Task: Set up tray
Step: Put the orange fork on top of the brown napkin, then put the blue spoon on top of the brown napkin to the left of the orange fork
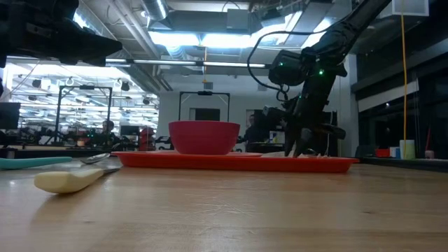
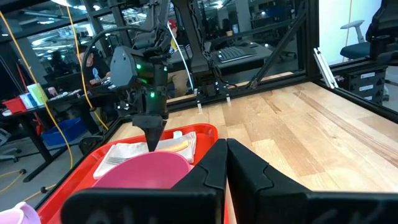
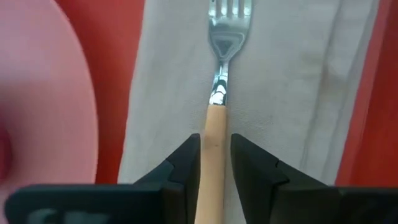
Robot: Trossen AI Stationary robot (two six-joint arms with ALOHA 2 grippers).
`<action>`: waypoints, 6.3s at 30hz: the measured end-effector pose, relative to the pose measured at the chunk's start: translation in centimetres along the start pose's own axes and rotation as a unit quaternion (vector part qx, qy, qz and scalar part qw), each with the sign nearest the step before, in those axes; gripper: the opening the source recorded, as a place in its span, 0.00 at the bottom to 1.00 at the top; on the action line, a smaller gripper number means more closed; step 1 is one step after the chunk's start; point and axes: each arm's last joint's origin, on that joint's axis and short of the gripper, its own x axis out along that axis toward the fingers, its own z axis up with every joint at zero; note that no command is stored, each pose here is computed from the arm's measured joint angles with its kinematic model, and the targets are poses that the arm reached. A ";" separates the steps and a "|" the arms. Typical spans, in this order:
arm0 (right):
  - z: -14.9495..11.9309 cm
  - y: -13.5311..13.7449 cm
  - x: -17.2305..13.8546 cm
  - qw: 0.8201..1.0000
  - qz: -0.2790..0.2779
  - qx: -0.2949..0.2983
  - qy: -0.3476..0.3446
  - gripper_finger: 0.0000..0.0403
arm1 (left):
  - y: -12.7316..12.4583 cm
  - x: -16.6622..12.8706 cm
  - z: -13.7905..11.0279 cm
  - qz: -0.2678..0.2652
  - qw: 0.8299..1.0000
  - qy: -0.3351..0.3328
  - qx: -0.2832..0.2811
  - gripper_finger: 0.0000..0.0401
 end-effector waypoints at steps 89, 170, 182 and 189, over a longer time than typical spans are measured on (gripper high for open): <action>-4.7 3.3 -9.9 0.767 0.285 -0.493 -0.295 0.23 | 1.3 2.9 5.4 0.153 0.874 0.342 -0.309 0.26; -5.0 3.2 -9.7 0.770 0.305 -0.496 -0.260 0.23 | -6.1 5.7 -2.2 0.258 0.602 0.632 -0.414 0.26; -5.1 3.2 -9.7 0.771 0.304 -0.497 -0.258 0.23 | -6.1 6.7 -0.8 0.241 0.624 0.620 -0.411 0.32; -5.1 3.2 -9.7 0.776 0.308 -0.488 -0.254 0.23 | -6.2 6.6 -0.8 0.255 0.593 0.625 -0.440 0.40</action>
